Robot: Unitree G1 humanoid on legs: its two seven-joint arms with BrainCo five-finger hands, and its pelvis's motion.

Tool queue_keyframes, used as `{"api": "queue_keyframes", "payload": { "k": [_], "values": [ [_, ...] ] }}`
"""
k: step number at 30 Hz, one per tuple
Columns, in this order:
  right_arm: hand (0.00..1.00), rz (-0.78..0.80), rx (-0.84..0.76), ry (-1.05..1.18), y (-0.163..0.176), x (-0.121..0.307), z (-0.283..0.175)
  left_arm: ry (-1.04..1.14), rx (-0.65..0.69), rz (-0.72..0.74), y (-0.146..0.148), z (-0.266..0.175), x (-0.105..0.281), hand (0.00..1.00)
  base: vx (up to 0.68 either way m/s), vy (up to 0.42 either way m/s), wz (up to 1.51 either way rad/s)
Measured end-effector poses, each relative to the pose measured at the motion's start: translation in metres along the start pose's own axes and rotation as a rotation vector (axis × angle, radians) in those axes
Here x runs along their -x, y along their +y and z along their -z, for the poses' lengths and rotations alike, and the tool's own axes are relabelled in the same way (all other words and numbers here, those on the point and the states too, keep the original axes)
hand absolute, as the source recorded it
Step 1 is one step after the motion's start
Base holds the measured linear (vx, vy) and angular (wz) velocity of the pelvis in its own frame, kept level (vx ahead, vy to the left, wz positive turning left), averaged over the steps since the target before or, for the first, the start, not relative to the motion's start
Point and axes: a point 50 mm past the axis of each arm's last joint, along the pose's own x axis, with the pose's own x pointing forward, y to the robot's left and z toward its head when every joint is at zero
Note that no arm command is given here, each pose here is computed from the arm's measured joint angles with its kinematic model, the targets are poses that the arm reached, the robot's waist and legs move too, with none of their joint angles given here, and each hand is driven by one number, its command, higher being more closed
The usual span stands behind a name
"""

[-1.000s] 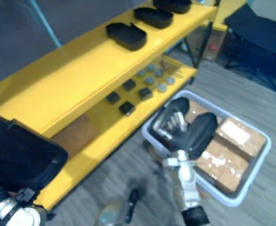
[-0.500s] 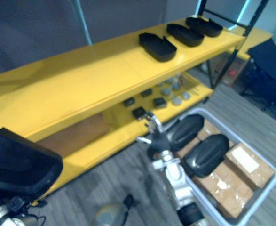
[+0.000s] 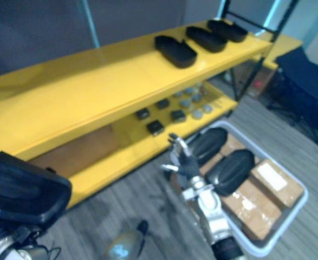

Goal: Walk over and take plastic housings, then place them on the shelf

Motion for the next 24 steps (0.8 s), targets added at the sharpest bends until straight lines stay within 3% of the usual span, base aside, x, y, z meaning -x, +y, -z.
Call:
{"api": "queue_keyframes", "payload": {
  "k": [8, 11, 14, 17, 24],
  "values": [
    [0.0, -0.014, 0.03, -0.046, 0.006, -0.013, -0.008, 0.126, -0.066, 0.002, 0.024, 0.017, 0.015, 1.0, -0.04, 0.026, 0.13],
    [0.0, 0.031, 0.06, -0.045, 0.003, -0.005, -0.006, 0.018, -0.057, 0.13, 0.003, 0.007, 0.008, 1.0, -0.15, 0.042, 0.34],
    [0.0, 0.256, 0.15, -0.042, -0.031, 0.054, -0.013, -0.264, 0.016, 0.506, -0.063, -0.034, -0.005, 1.0, -0.1, -0.06, 1.33],
    [0.0, 0.337, 0.243, -0.102, -0.057, 0.062, -0.029, -0.499, 0.053, 0.664, -0.095, -0.074, -0.016, 1.0, 0.0, 0.049, 0.12],
    [0.0, 0.295, 0.343, -0.445, -0.062, 0.024, -0.092, -0.619, 0.013, 0.681, -0.12, -0.092, -0.022, 1.0, -0.04, 0.007, -0.63]
  ]
}}
